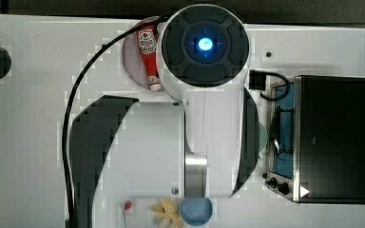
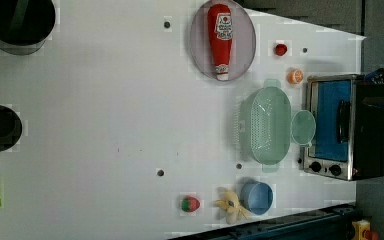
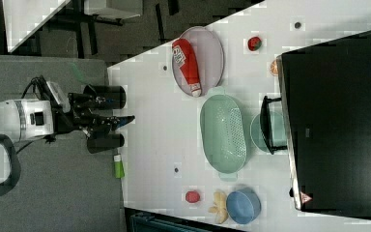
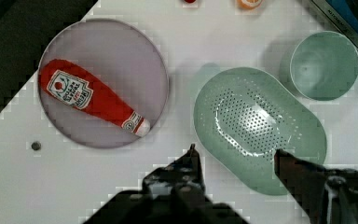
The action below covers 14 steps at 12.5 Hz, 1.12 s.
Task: Drag strainer right to left.
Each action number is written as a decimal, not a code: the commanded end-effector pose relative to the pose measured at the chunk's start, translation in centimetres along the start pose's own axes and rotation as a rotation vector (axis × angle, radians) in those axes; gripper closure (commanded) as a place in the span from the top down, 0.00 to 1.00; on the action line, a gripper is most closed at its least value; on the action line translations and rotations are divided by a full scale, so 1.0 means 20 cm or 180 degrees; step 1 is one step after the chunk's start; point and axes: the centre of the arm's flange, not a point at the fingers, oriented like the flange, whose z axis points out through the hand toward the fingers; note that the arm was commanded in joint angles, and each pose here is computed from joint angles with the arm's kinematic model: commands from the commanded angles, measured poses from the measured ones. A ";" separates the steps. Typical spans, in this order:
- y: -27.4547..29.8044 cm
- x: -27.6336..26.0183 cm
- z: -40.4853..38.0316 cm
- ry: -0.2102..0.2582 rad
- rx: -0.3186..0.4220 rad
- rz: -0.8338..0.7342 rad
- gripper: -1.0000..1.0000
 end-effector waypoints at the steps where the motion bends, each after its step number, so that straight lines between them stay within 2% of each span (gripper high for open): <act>1: 0.50 -0.23 -0.50 0.0014 0.0114 0.0645 0.80; 3: 0.49 -0.24 -0.46 -0.0016 0.0074 0.0648 1.00; 6: 0.48 -0.23 -0.23 -0.0168 -0.0130 0.0697 1.00; 8: 0.44 -0.21 0.00 -0.0212 -0.0205 0.0857 1.00; 14: 0.33 -0.17 0.86 -0.0148 -0.0186 0.1530 1.00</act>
